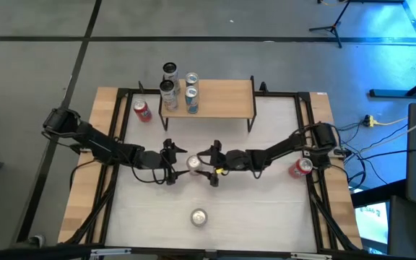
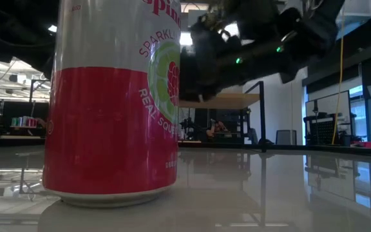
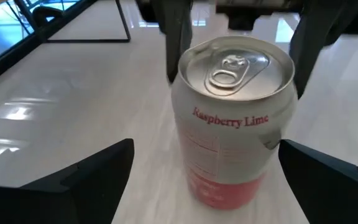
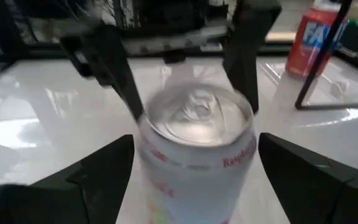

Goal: Place canned beverage on shelf
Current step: Put the top pink-white soda can on the shelf

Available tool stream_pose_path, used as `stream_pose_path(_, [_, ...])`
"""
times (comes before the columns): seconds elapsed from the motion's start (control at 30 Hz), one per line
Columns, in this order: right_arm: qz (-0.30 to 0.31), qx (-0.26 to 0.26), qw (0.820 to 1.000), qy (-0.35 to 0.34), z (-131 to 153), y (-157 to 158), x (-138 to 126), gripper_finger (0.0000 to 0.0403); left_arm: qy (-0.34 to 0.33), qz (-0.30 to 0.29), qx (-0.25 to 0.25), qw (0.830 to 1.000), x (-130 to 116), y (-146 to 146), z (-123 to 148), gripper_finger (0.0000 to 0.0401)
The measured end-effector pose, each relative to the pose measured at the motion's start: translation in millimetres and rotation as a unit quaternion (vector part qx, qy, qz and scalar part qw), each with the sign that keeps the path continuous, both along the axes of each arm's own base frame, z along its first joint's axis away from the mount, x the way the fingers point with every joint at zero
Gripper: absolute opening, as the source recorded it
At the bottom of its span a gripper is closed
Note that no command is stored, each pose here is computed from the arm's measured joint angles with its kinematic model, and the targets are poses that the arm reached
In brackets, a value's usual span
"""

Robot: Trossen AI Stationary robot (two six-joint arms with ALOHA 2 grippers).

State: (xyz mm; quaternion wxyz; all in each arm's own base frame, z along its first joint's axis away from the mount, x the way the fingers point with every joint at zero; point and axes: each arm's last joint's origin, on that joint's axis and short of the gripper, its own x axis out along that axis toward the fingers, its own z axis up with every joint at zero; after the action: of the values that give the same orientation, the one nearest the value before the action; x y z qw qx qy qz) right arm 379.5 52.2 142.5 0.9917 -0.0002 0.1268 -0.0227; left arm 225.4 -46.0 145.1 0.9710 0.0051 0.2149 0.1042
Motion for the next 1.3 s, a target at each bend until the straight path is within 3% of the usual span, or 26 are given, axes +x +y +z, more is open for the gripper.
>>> stream_pose_path(0.57, [0.038,-0.014,0.999,0.001,-2,-1,20,0.0338,0.006,-0.016,-0.006,1.0,0,-1,-1,0.0389])
stream_pose_path(0.77, [0.03,-0.011,0.999,0.005,-2,-3,20,0.0274,0.007,-0.017,-0.008,1.0,0,-1,-1,0.0389])
stream_pose_path(0.9, [0.024,-0.013,1.0,0.009,0,-3,19,0.0272,0.007,-0.019,-0.007,1.0,-1,-2,-1,0.0389])
stream_pose_path(1.07, [0.021,-0.016,0.999,0.026,15,-4,13,0.0272,0.01,-0.03,-0.012,0.999,-2,-8,-2,0.0389])
stream_pose_path(1.3, [-0.007,-0.025,0.999,-0.024,74,-8,-4,0.0272,0.017,-0.046,-0.027,0.998,-6,-19,-3,0.0389])
